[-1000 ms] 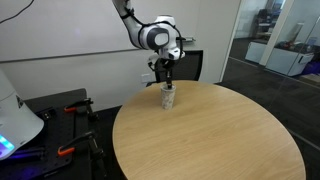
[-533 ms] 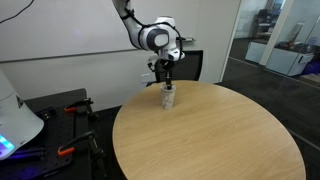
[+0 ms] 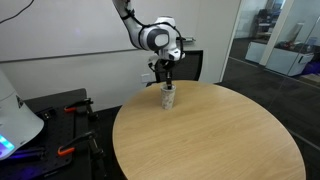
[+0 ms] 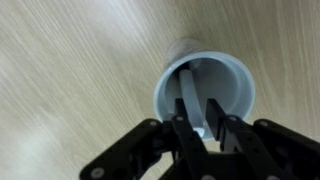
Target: Remove the marker from the cup and put it on the table
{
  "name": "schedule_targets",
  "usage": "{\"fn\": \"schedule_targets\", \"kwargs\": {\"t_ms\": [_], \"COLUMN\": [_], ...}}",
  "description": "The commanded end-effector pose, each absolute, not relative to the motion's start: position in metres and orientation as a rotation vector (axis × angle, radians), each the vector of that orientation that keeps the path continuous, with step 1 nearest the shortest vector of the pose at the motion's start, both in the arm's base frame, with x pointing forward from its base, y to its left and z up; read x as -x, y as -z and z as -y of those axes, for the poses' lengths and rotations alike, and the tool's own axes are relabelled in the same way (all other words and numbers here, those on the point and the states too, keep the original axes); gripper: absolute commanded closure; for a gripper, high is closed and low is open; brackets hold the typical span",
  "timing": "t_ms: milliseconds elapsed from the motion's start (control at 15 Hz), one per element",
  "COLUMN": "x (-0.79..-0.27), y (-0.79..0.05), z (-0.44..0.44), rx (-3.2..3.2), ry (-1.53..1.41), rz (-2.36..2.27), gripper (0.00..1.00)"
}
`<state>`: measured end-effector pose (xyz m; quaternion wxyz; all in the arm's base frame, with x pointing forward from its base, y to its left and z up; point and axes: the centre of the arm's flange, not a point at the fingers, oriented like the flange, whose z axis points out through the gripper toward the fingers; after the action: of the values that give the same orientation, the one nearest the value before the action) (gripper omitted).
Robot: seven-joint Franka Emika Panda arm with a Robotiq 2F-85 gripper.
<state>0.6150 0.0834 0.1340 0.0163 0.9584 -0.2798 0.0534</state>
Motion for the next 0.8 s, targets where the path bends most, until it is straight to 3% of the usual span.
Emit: {"fn": "schedule_targets", "kwargs": {"t_ms": [0,733], "x": [-0.623,-0.631], "y": [-0.134,-0.123], "z": [-0.084,-0.087], "rx": [-3.000,-2.996], "ry": [-0.145,-0.184], "rz": [0.852,0.803], "gripper": [0.70,0.66]}}
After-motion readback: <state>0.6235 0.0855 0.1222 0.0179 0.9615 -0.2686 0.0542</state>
